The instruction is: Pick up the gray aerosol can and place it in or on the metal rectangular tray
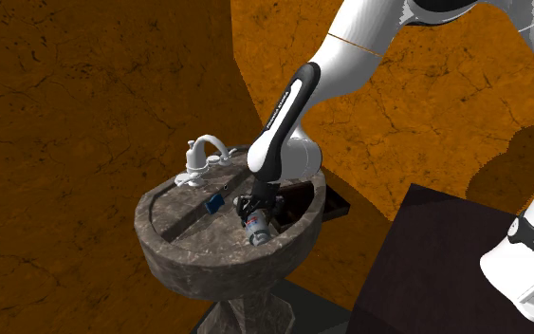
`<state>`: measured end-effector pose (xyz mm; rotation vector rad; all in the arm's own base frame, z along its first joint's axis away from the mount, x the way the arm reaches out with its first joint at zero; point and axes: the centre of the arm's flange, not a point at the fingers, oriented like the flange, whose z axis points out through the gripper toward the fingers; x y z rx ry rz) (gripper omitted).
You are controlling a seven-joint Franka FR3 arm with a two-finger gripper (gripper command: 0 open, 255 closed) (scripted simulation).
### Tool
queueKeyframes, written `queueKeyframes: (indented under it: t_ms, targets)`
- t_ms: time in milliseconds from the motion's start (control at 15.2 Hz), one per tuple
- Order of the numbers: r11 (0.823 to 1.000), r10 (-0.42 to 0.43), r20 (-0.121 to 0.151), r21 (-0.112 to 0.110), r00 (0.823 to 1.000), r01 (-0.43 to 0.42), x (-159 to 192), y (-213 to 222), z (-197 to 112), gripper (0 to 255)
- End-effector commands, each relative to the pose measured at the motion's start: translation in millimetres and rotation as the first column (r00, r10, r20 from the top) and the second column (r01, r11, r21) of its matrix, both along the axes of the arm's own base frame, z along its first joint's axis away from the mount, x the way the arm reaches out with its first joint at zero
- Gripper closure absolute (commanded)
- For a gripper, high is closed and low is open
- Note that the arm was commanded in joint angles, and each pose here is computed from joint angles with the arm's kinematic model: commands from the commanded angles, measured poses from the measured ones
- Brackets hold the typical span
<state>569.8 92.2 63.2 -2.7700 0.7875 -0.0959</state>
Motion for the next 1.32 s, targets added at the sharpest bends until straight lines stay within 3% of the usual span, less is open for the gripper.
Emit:
queueKeyframes:
  t_ms: [0,330,1254]
  targets:
    - [1.000,0.000,0.000,0.000,1.000,0.000,0.0,-0.1,-0.1,255]
    - [1.000,0.000,0.000,0.000,1.000,0.000,0.1,-0.2,-0.2,255]
    - [1.000,0.000,0.000,0.000,1.000,0.000,0.1,-0.2,73.8,255]
